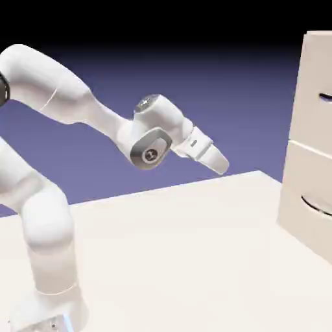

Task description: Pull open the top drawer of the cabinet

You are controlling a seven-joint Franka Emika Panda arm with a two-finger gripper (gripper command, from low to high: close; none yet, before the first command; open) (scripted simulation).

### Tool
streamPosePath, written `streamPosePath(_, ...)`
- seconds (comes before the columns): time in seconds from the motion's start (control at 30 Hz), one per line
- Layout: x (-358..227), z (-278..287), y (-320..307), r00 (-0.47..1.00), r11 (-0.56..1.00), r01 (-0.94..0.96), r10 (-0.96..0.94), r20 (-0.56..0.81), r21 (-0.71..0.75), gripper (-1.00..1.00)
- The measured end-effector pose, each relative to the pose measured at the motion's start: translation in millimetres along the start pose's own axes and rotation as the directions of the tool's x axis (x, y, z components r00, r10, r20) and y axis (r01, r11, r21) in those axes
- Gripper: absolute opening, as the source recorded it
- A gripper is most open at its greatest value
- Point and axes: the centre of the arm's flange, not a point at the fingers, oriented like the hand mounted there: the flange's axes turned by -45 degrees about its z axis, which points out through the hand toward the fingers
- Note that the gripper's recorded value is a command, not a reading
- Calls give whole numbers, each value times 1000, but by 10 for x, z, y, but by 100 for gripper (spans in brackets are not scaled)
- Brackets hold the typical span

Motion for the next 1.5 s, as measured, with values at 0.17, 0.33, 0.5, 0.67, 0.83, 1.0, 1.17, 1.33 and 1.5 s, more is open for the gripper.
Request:
streamPosePath(0.17,495,-451,348,962,968,-247,240,-130,-44,0)
streamPosePath(0.33,891,-950,566,862,891,-454,432,-265,-24,0)
streamPosePath(0.5,1213,-1424,630,726,796,-603,573,-381,49,0)
streamPosePath(0.67,1490,-1804,544,581,706,-691,670,-462,154,0)
streamPosePath(0.83,1747,-2030,339,450,629,-728,738,-504,271,0)
streamPosePath(1.0,1998,-2055,65,345,566,-730,789,-508,383,0)
streamPosePath(1.17,2244,-1854,-213,272,509,-715,834,-479,480,0)
streamPosePath(1.33,2470,-1425,-427,224,447,-699,878,-422,558,0)
streamPosePath(1.5,2649,-791,-514,189,370,-695,921,-339,617,0)
